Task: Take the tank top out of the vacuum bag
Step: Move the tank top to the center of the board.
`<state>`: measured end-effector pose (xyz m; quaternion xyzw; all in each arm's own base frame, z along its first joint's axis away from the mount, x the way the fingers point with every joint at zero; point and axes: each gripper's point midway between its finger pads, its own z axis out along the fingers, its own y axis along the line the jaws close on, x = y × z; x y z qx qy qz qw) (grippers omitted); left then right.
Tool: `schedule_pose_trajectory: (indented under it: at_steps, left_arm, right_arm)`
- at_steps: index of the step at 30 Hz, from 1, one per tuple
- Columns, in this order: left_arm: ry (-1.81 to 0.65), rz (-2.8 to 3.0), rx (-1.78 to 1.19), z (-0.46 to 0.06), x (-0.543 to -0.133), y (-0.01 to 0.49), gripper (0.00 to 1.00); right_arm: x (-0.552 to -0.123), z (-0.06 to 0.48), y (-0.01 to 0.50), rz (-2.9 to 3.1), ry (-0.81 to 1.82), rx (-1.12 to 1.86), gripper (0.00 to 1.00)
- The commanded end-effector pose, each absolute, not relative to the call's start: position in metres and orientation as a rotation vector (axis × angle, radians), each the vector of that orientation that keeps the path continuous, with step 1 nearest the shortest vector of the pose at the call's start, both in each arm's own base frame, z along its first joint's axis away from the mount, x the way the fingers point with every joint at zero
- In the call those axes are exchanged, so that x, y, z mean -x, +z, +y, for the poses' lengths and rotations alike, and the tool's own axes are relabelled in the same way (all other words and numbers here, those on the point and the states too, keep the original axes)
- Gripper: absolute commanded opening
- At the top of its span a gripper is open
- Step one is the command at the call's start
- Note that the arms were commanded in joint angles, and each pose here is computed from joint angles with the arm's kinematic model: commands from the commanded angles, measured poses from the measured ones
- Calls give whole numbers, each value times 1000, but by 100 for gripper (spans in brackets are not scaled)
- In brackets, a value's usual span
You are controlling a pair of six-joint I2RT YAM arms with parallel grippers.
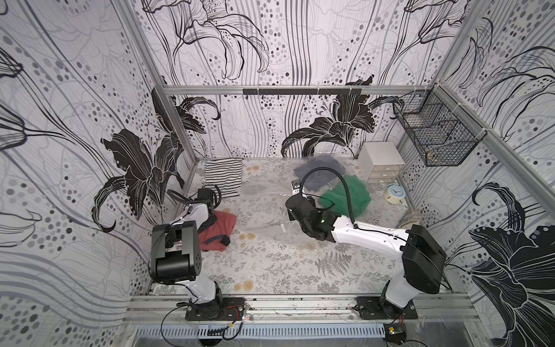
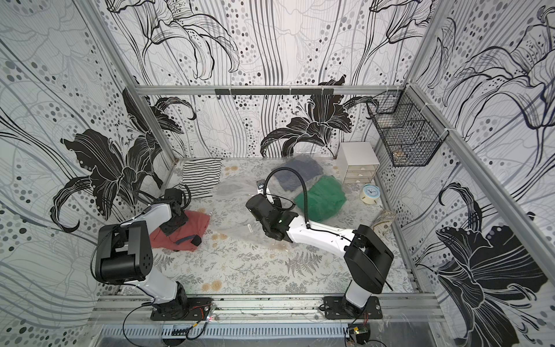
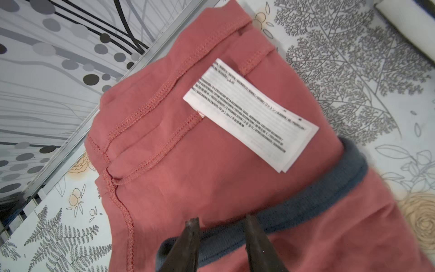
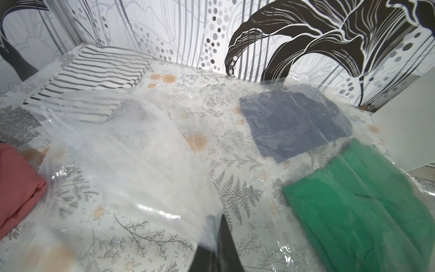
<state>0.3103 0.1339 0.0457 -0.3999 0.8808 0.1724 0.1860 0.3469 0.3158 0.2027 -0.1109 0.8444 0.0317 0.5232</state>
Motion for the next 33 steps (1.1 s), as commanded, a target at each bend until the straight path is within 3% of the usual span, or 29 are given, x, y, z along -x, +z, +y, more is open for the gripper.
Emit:
schedule_pose_trajectory:
  at_steps: [1,12,19,25,32,33]
  left_arm:
    - [446,2469,1123,140,-322,46,35]
    - [452,2484,1112,145,-327,41,34]
    - [405,2307,1128,148,-327,101,36]
    - [401,2178,1273,145,-275,131,45]
    - [404,2157,1536,131,-213,101,53]
    - [368,2186,1525,127,-214,91,61]
  right_arm:
    - [-351,293,225,1985,37,174,0]
    - [-362,262,247,1941,-26,125,0]
    - [-362,263,247,1953,-21,124,0]
    - [-360,264,250,1947,7,134,0]
    - [-358,267,248,1952,40,133,0]
    - [-358,267,248,1953,44,131,0]
